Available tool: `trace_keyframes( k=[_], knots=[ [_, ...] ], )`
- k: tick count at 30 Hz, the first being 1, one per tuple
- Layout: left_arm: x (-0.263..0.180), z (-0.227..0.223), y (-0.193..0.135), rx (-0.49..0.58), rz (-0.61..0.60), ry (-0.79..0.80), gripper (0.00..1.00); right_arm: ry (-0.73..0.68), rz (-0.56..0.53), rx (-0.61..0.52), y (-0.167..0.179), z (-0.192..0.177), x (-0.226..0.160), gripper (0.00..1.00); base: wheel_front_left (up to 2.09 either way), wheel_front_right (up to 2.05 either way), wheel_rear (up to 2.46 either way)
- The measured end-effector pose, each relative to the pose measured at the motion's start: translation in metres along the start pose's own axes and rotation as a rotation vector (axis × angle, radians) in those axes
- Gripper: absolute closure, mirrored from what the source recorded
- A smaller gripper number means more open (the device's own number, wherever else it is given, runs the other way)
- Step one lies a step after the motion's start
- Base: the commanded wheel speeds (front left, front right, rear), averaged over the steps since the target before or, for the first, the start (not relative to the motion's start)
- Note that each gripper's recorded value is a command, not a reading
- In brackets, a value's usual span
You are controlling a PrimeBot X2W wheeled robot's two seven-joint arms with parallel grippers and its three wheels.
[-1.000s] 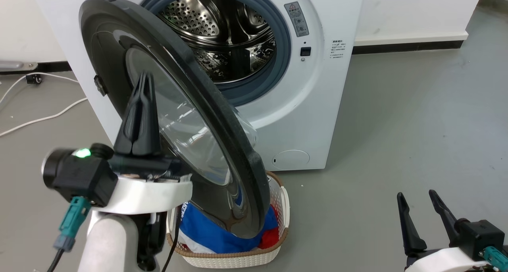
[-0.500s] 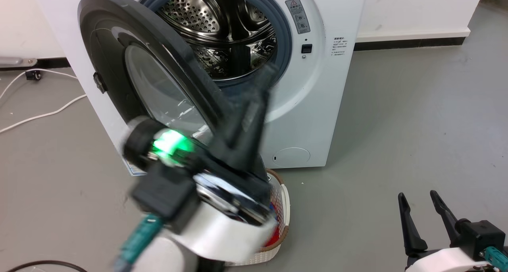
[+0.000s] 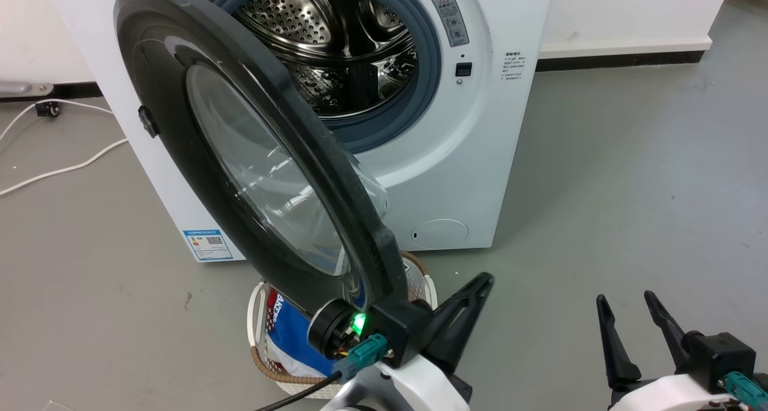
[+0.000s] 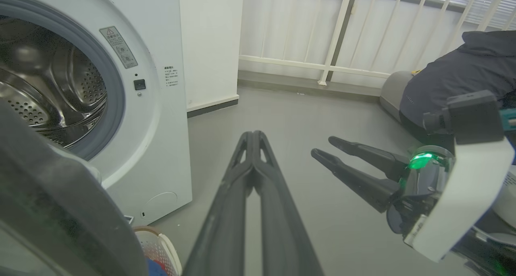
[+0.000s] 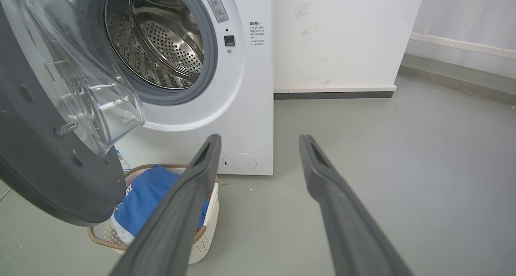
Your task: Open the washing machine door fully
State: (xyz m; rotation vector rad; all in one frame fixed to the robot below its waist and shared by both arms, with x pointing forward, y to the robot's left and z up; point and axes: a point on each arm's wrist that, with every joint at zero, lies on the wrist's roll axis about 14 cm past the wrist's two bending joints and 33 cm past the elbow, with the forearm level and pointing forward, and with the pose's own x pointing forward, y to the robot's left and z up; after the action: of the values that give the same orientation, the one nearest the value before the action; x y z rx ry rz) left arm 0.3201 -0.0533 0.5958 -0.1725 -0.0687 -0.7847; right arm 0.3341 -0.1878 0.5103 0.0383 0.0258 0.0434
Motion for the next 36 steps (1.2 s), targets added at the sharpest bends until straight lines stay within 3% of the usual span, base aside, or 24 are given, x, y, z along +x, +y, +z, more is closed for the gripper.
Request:
trace_keyframes(
  k=[5, 16, 36],
  knots=[
    [0.001, -0.026, 0.023, -0.029, 0.088, 0.046, 1.0, 0.015, 0.001, 0.004, 0.001, -0.004, 0.0, 0.0, 0.0, 0.0, 0.0],
    [0.016, -0.041, 0.064, -0.043, 0.22, 0.043, 1.0, 0.034, -0.013, 0.011, -0.003, -0.012, 0.0, 0.0, 0.0, 0.0, 0.0],
    [-0.016, -0.064, 0.09, -0.1, 0.373, 0.029, 1.0, 0.037, -0.005, 0.033, -0.001, -0.015, 0.005, 0.0, 0.0, 0.0, 0.0]
  ],
)
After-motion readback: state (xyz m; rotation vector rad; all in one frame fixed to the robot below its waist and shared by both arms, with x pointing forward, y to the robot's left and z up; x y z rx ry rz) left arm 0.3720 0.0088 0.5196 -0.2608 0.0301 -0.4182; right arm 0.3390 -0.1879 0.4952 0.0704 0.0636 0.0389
